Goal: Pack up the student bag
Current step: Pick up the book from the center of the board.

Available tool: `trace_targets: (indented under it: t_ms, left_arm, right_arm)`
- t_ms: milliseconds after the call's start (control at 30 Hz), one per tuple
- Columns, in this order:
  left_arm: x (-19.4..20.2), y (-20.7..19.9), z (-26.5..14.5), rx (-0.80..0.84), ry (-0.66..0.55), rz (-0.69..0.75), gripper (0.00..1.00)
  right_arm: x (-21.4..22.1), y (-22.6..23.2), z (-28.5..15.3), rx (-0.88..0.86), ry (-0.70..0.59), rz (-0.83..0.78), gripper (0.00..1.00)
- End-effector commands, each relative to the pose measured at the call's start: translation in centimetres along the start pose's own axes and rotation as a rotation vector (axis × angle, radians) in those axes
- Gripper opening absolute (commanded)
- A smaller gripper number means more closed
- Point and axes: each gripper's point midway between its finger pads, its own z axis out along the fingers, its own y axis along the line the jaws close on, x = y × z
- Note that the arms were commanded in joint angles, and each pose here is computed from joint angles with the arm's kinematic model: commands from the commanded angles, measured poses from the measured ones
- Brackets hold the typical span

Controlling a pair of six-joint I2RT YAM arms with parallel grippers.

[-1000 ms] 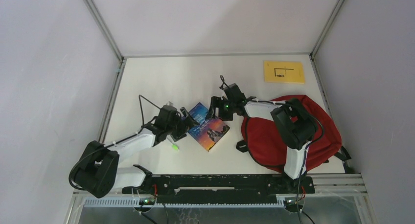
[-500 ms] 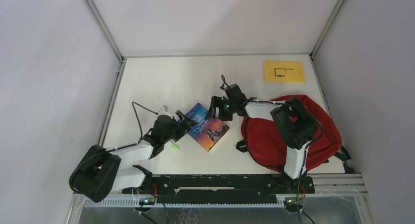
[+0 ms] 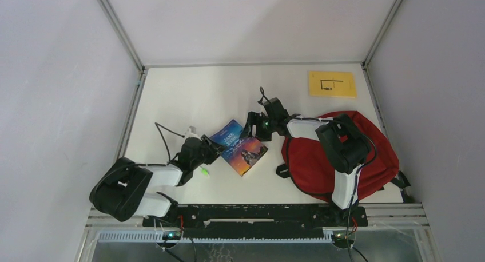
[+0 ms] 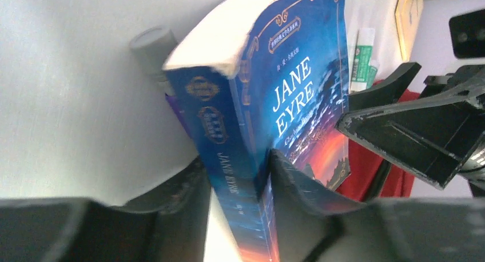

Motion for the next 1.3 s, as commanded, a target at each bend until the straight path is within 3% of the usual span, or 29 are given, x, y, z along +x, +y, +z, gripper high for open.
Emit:
trace_targets:
  t_ms: [0, 200, 367, 533, 567, 600, 767, 1000, 1267]
  left_arm:
    - [-0.1, -2.4, 0.2, 0.072, 0.013, -0.01, 0.39]
    - [-0.6, -3.8, -0.4, 0.072, 0.025, 0.044, 0.01]
    - [-2.1, -8.7, -2.7, 0.204, 0.012, 0.182, 0.0]
    - [-3.3, -14.2, -6.1, 0.333, 0.032, 0.463, 0.0]
    - [-3.6, -15.6, -7.1, 0.376, 0.032, 0.519, 0.0]
    - [-3.6, -16.9, -8.1, 0.416, 0.042, 0.582, 0.0]
    - [-2.8, -20.1, -12.7, 0.486, 0.223, 0.85, 0.0]
    - [1.3, -23.5, -18.9, 0.861, 0.497, 0.971, 0.0]
    - [3.5, -21.1, -21.2, 0.859, 0.658, 1.055, 0.0]
  right_arm:
    - [2.7, -2.2, 1.3, 0.056, 0.076, 0.028, 0.82]
    - [2.8, -1.9, 0.7, 0.05, 0.081, 0.019, 0.82]
    - [1.3, -0.1, -2.4, 0.045, 0.027, -0.037, 0.85]
    - [-3.4, 1.5, -9.8, 0.103, -0.193, -0.061, 0.88]
    - [-4.1, 2.1, -11.5, 0.091, -0.229, -0.072, 0.98]
    - [-4.6, 2.7, -13.1, 0.079, -0.263, -0.086, 0.99]
    - [-5.3, 6.0, -20.0, 0.009, -0.404, -0.193, 1.0]
    - [-0.9, 12.1, -23.6, -0.187, -0.386, -0.505, 1.0]
    - [4.4, 16.4, -23.2, -0.385, -0.255, -0.719, 1.0]
